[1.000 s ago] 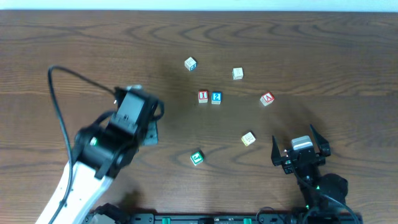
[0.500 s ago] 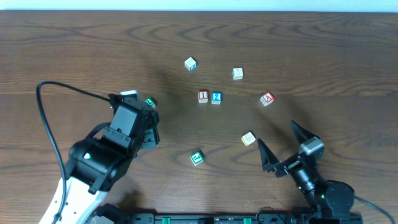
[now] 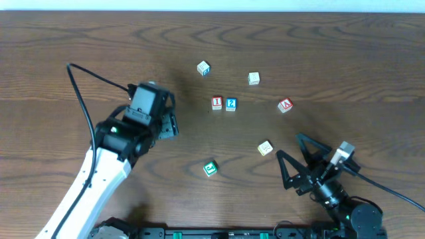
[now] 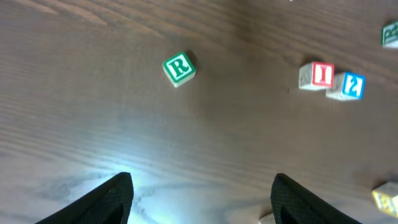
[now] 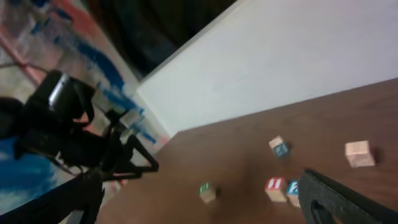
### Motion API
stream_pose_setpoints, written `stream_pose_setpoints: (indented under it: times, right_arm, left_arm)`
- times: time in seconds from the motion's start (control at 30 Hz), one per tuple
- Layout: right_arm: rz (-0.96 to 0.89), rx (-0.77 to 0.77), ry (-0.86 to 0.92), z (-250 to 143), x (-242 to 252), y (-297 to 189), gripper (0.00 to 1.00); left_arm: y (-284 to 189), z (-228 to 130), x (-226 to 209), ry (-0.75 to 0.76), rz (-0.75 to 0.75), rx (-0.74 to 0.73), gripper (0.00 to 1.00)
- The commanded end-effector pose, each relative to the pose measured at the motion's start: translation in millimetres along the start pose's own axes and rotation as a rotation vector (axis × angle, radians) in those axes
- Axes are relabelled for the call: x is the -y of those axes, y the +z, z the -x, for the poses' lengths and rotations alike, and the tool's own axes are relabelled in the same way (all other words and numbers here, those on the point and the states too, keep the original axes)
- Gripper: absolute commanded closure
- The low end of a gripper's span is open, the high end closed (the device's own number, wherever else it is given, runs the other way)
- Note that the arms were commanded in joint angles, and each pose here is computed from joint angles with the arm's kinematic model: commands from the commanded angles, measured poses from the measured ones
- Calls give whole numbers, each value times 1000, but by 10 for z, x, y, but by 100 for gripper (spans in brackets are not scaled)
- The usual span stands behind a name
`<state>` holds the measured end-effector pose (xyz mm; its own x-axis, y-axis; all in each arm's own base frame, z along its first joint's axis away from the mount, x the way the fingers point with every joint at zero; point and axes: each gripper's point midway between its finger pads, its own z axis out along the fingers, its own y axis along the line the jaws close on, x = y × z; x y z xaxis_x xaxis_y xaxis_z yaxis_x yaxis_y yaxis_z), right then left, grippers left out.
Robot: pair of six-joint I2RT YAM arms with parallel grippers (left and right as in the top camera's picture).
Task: Spell out Ai2
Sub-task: 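Open the left gripper and retract it toward the left, then move the right gripper over the red 'A' block and grasp it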
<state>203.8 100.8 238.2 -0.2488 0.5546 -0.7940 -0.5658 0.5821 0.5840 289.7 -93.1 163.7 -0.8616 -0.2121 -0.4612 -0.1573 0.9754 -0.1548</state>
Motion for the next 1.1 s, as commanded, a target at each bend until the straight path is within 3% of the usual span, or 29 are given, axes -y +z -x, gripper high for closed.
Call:
stream_pose_setpoints:
  times: [0.0,0.27,0.47,0.73,1.07]
  right_arm:
    - [-74,38,40,60,149,17,1]
    - [-205,-160,-128,192,425,403,1]
    - [-358,-559,-234,233,1036,934,1]
    - [-681,-1145,-472,171,2098,974,1]
    - [-579,-1441,-534,-418,2506,916,1]
  left_arm:
    - [103,44,-53,-25,-29,-33,27]
    - [205,302,-258,-84,-16,18,25]
    - [308,352,-241,-90,-23,18,23]
    - [556,340,-237,-86,-5,-21,23]
    - [623,421,-195,-87,-20,2,23]
